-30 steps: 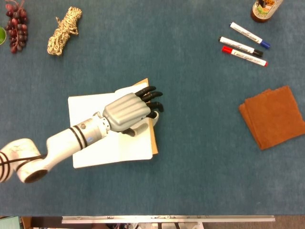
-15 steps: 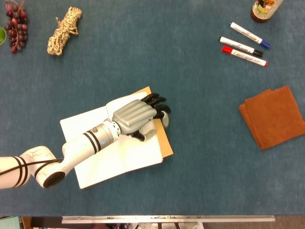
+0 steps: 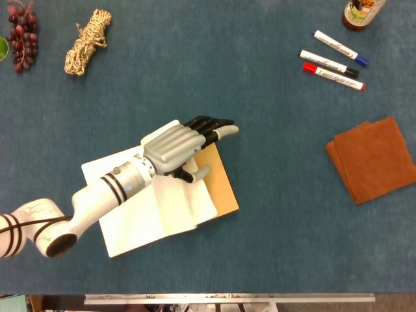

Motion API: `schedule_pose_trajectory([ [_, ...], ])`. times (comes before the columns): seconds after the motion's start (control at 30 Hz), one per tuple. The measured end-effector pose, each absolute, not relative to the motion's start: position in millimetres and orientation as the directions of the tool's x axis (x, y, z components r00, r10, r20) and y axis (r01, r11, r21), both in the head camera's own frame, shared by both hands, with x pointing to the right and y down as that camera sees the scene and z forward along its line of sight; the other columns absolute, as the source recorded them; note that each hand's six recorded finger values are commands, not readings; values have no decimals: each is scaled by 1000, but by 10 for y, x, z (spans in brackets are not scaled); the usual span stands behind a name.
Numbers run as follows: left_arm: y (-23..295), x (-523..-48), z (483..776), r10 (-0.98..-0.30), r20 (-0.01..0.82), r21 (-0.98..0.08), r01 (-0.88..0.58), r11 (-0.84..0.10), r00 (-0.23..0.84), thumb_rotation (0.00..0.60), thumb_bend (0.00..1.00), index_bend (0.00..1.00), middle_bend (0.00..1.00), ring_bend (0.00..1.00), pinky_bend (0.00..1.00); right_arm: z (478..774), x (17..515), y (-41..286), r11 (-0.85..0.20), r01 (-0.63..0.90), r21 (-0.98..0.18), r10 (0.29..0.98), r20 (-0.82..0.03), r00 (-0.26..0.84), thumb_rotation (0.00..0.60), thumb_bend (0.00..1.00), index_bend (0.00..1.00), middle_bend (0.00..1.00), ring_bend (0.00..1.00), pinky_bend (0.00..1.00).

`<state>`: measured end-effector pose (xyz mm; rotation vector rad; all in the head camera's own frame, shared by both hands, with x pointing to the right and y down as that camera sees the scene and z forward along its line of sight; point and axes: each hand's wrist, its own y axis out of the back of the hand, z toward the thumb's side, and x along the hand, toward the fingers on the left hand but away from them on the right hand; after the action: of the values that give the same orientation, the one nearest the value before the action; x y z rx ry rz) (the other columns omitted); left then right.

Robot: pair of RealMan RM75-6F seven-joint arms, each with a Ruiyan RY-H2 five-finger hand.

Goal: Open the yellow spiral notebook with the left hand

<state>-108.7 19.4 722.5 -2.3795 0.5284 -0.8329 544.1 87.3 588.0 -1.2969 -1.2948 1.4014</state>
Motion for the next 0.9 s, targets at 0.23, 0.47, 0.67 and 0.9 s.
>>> schedule_pose_trajectory([
  [0.23, 236, -1291, 7339, -565, 465, -576, -251, -778, 682, 600, 455, 0, 2, 0, 21, 5883, 5445, 869, -146, 81, -986, 978, -156, -138, 600, 245, 328, 282, 222, 307],
  [0.47, 204, -1380, 7372, -593, 451, -621, -243, -745, 667, 600, 455, 0, 3, 0, 21, 5862, 5441, 873, -141, 79, -987, 979, -151, -137, 600, 244, 327, 282, 223, 307],
  [0.67, 39, -1583, 7160, -661, 392, -698, -261, -667, 639, 600, 455, 0, 5, 0, 21, 5856, 5442, 857, -140, 77, -987, 980, -149, -135, 600, 244, 328, 282, 222, 307],
  [0.9, -76, -2007, 6898, -731, 372, -765, -257, -591, 572, 600, 454, 0, 12, 0, 21, 5860, 5418, 814, -145, 71, -987, 981, -153, -122, 600, 245, 328, 282, 222, 307],
])
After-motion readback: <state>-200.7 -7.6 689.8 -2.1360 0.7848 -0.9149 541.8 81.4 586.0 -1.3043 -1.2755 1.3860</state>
